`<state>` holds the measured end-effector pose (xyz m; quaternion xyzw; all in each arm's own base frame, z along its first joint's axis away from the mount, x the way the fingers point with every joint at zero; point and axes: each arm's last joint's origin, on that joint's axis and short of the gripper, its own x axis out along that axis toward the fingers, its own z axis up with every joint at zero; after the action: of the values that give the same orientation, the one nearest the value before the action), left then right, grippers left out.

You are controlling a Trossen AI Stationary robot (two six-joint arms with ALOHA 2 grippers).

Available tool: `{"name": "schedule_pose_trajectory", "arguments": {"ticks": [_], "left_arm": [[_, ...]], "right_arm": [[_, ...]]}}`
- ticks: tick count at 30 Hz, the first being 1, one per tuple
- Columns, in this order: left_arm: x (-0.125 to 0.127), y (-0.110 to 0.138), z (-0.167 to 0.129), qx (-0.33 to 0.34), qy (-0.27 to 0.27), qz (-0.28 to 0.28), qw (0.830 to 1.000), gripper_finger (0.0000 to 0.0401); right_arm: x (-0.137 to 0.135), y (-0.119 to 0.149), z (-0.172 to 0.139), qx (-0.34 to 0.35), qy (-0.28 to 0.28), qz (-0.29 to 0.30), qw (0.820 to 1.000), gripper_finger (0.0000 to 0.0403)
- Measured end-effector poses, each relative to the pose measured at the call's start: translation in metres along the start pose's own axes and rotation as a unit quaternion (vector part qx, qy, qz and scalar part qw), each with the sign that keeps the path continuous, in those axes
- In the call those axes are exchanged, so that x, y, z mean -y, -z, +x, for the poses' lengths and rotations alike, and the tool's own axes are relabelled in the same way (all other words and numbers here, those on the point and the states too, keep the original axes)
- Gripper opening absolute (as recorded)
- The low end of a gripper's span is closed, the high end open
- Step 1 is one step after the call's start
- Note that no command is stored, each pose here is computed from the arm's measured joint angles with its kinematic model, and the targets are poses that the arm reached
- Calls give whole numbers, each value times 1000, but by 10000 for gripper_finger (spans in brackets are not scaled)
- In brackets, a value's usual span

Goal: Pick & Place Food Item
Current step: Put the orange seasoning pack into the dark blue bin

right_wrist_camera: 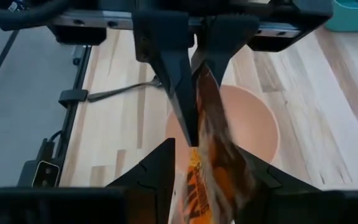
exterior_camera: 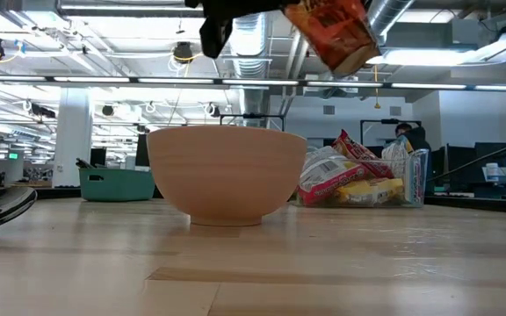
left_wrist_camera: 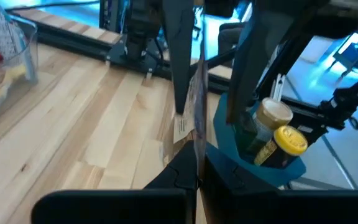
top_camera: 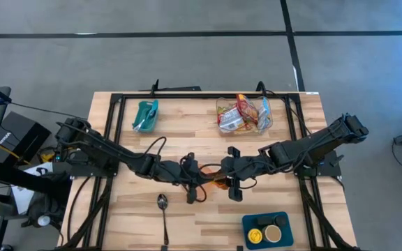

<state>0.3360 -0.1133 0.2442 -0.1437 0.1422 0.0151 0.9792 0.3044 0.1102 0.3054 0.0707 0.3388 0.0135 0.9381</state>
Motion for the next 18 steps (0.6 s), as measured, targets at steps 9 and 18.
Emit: {"name": "schedule_pose_trajectory", "arguments": {"ticks": [9,18], "left_arm": [[-2,5,0,-23,-9,5,1000,0],[-2,5,0,-24,-10,5,1000,0]], "right_arm": [[0,0,0,-2,0,0,1000,116],[0,1,0,-4,1,-1,1000,62]]}}
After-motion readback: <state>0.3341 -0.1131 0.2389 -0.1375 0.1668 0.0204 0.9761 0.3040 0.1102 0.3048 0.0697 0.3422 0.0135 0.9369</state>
